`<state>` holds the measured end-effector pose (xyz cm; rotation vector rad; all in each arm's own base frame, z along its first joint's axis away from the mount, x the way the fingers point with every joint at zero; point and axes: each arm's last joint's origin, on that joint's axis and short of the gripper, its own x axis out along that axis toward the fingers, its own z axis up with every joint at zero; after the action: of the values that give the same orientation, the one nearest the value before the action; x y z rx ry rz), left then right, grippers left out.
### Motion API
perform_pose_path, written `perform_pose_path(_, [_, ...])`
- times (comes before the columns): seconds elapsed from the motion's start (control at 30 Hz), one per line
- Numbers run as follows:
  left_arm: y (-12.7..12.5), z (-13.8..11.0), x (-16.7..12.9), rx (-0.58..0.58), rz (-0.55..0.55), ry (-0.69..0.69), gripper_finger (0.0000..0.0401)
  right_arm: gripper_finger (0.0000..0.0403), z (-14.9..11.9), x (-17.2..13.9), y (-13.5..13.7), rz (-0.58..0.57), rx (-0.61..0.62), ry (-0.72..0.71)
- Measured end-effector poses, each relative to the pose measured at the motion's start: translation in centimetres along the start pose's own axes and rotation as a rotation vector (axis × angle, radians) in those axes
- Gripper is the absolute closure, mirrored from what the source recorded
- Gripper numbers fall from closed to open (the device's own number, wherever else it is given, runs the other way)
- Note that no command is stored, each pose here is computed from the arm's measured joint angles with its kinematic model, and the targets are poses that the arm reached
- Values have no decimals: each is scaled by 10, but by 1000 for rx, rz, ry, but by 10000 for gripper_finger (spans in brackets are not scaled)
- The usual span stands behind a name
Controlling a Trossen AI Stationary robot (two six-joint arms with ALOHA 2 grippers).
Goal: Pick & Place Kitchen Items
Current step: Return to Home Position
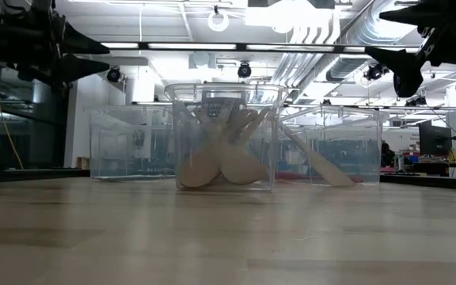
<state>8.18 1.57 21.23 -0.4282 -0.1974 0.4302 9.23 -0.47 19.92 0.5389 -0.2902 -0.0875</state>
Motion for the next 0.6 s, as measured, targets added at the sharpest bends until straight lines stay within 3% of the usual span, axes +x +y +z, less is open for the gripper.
perform_pose_path(0.3, [5, -19, 6, 25, -67, -81, 217, 128, -12, -1, -7, -33, -17, 35])
perform_pose_path(0.6, [12, -32, 7, 118, 28, -28, 217, 128, -22, -2, -15, -132, -63, 121])
